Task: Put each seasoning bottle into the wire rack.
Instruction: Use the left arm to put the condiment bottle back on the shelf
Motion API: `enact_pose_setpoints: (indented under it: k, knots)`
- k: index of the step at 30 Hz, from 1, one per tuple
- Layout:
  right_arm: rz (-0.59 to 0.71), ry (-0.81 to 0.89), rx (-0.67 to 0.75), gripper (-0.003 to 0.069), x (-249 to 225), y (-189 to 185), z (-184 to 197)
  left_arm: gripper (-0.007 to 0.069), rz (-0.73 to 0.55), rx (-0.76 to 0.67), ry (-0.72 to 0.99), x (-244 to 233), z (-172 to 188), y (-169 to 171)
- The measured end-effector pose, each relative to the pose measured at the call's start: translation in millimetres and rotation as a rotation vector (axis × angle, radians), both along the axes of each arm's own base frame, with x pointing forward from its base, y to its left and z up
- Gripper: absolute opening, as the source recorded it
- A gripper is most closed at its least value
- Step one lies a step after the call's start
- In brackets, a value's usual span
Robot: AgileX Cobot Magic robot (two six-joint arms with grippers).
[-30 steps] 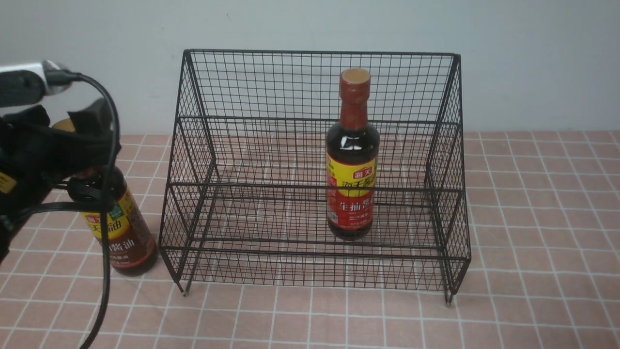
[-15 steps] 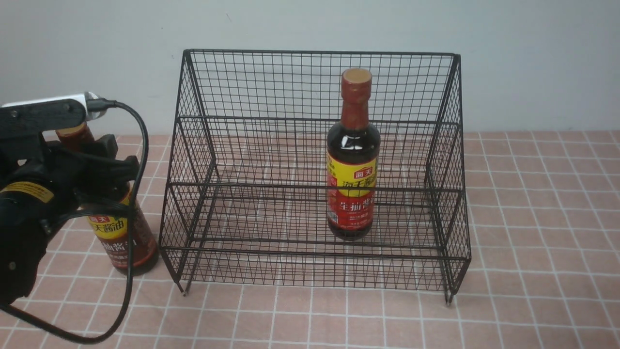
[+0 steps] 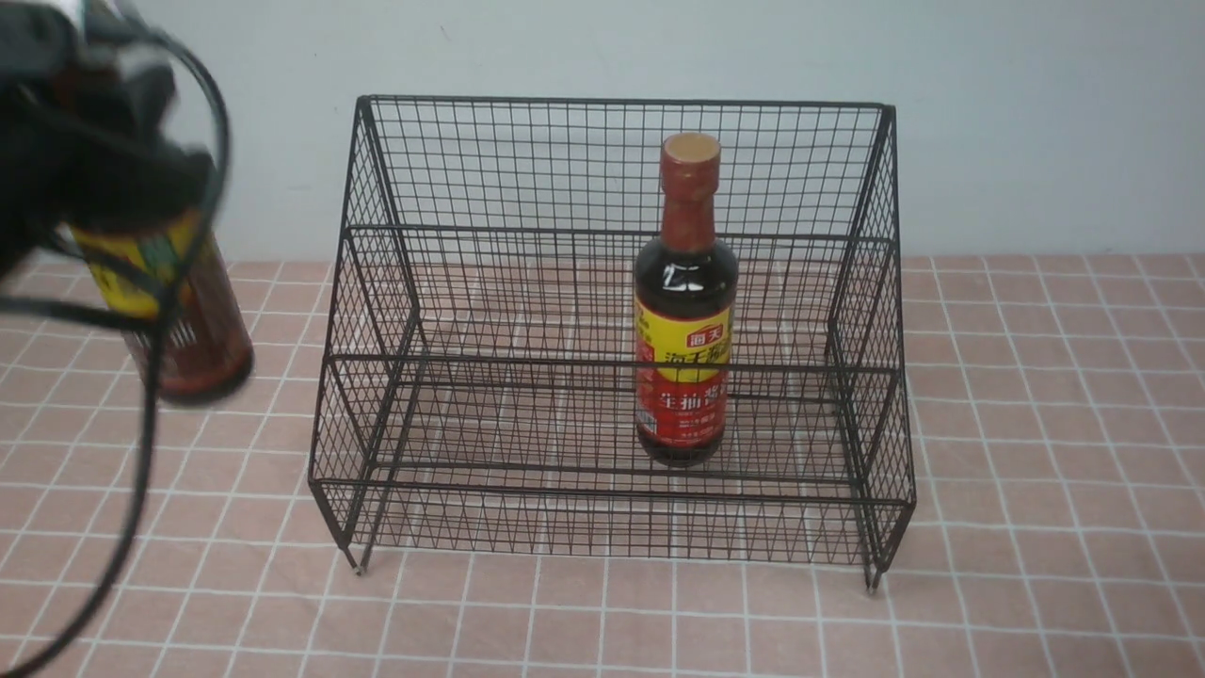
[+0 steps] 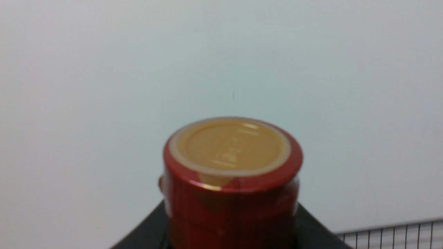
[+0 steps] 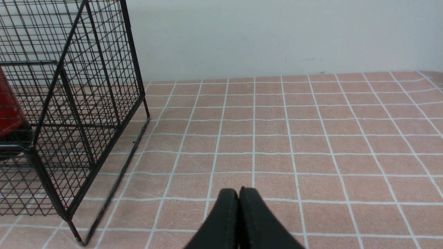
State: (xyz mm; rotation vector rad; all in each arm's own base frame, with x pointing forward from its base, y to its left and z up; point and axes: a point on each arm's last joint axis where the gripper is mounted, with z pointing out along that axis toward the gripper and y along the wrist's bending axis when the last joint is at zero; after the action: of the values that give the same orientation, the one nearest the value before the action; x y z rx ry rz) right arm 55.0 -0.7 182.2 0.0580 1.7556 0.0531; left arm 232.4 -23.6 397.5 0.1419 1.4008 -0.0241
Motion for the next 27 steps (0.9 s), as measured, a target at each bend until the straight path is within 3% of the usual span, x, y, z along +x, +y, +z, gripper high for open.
enact_pose_setpoints:
  k: [9, 19, 27]
  knots:
    - [0.0, 0.0, 0.0, -0.0013, 0, 0, 0, 0.0255, -0.09, -0.155, -0.067, -6, 29, -12]
    - [0.0, 0.0, 0.0, -0.0013, 0, 0, 0, 0.0255, -0.323, -0.045, 0.0, 31, -7, -74]
    - [0.0, 0.0, 0.0, -0.0013, 0, 0, 0, 0.0252, -0.367, -0.034, 0.058, 63, -41, -92]
